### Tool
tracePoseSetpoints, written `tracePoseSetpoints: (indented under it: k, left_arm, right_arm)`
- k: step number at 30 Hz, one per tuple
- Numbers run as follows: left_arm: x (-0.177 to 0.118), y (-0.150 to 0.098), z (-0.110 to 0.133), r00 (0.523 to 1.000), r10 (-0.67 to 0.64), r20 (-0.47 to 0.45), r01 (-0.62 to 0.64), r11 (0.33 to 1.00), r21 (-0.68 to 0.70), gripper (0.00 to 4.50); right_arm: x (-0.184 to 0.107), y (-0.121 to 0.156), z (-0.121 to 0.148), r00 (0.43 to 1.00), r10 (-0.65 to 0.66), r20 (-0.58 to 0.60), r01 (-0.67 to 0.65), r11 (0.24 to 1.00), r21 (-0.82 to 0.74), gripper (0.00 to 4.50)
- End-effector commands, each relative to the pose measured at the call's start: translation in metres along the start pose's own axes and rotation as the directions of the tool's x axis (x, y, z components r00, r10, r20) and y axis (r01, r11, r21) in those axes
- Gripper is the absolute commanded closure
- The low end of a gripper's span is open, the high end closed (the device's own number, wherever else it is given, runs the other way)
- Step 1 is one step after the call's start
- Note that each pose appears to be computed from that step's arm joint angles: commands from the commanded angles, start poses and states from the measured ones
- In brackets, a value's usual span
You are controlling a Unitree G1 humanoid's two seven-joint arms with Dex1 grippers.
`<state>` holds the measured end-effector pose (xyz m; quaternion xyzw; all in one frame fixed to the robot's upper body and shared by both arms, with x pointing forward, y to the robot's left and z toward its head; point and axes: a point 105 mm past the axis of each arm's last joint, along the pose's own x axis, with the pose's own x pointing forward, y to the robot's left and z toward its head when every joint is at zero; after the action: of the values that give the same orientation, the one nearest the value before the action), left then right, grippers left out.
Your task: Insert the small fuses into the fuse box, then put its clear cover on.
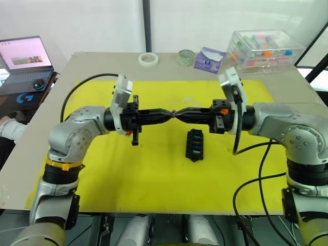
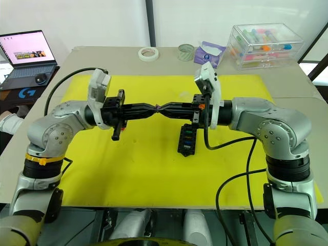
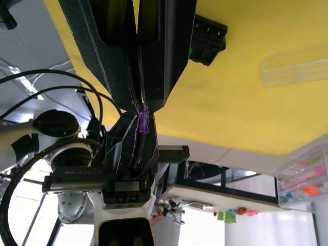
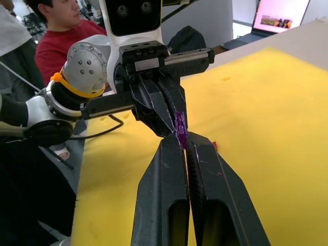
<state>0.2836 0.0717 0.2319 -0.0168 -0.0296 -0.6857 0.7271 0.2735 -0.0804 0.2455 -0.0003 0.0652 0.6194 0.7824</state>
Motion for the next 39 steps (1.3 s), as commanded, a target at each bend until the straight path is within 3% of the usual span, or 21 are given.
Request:
tracePoseSetpoints:
  k: [1, 13, 17, 23, 26, 35, 39]
  left_arm:
    - [-0.001, -0.006, 0.002, 0.999, -0.023, -0.027, 0.023, 1.000, 0.008, 4.04]
    - [-0.010, -0.014, -0.010, 0.994, 0.026, -0.103, -0.021, 0.999, 0.047, 0.03]
    - [-0.009, -0.008, -0.020, 0.995, 0.076, -0.063, -0.065, 0.986, 0.155, 0.03]
    - [0.000, -0.005, -0.060, 0.985, 0.082, -0.150, -0.041, 0.965, 0.258, 0.03]
    - [0.002, -0.007, -0.069, 0.988, 0.038, -0.152, 0.002, 0.967, 0.257, 0.03]
    - [0.029, 0.007, -0.085, 0.995, 0.069, -0.068, -0.051, 0.970, 0.236, 0.03]
    - [0.036, 0.010, -0.091, 0.995, 0.061, -0.079, -0.040, 0.969, 0.242, 0.03]
  right_arm:
    - [-0.006, 0.003, 0.013, 1.000, 0.011, 0.019, -0.010, 0.999, -0.045, 4.50]
    - [-0.024, -0.008, 0.003, 0.996, -0.064, -0.067, 0.058, 0.994, -0.093, 4.50]
    - [-0.040, -0.018, -0.018, 0.972, -0.137, -0.189, 0.103, 0.978, -0.180, 4.50]
    - [-0.055, -0.031, -0.034, 0.933, -0.223, -0.281, 0.137, 0.946, -0.294, 4.50]
    - [-0.056, -0.036, -0.036, 0.925, -0.250, -0.287, 0.153, 0.935, -0.320, 4.50]
    - [-0.063, -0.053, -0.050, 0.865, -0.301, -0.401, 0.124, 0.904, -0.410, 4.50]
    - [-0.062, -0.057, -0.052, 0.853, -0.297, -0.429, 0.105, 0.903, -0.417, 4.50]
